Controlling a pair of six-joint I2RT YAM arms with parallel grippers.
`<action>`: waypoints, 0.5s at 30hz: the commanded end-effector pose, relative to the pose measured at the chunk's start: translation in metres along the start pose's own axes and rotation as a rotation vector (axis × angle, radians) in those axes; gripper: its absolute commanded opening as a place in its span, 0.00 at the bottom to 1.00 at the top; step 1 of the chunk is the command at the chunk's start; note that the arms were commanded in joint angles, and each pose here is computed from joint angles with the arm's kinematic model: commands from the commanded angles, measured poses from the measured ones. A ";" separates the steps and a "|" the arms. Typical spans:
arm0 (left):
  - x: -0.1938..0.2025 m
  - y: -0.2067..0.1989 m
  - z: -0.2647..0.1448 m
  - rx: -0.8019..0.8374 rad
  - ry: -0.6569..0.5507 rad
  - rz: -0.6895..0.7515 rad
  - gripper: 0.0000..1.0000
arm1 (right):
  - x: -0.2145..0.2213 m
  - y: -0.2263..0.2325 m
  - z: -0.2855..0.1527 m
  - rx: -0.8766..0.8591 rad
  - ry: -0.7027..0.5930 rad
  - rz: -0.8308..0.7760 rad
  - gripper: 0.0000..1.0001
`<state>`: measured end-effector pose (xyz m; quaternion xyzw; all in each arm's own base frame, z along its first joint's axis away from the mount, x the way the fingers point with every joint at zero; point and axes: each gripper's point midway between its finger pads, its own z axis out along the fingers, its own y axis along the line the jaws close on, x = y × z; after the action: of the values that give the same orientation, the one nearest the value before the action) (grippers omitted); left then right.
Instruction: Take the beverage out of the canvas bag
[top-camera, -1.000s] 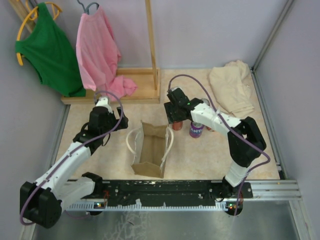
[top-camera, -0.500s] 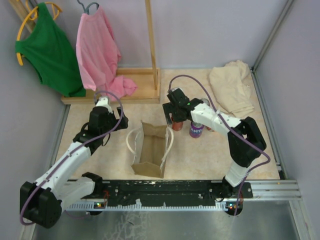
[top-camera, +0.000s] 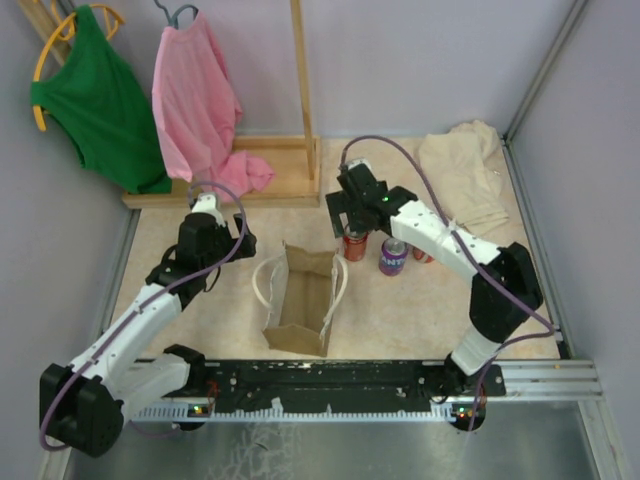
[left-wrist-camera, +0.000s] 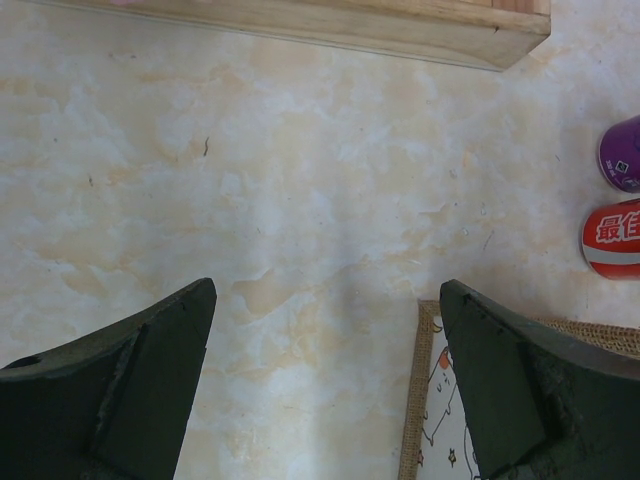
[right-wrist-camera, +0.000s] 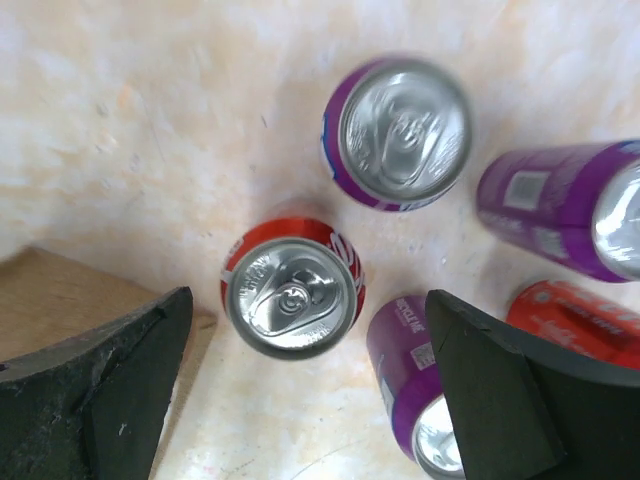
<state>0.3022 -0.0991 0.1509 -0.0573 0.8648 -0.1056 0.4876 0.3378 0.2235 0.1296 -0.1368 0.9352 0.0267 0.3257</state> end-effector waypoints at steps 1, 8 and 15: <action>-0.033 -0.010 -0.010 0.028 -0.093 0.004 1.00 | -0.074 -0.015 -0.070 0.015 -0.242 0.043 0.99; -0.064 -0.002 -0.020 -0.038 -0.184 -0.008 1.00 | -0.106 -0.063 -0.136 0.164 -0.446 0.110 0.99; -0.075 0.012 -0.029 -0.121 -0.211 -0.026 1.00 | -0.097 -0.151 -0.199 0.386 -0.666 0.309 0.99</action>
<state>0.3178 -0.0810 0.2067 -0.0906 0.8251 -0.0744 0.5526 0.3421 0.1388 0.3134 -0.0134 0.8314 -0.0054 0.5555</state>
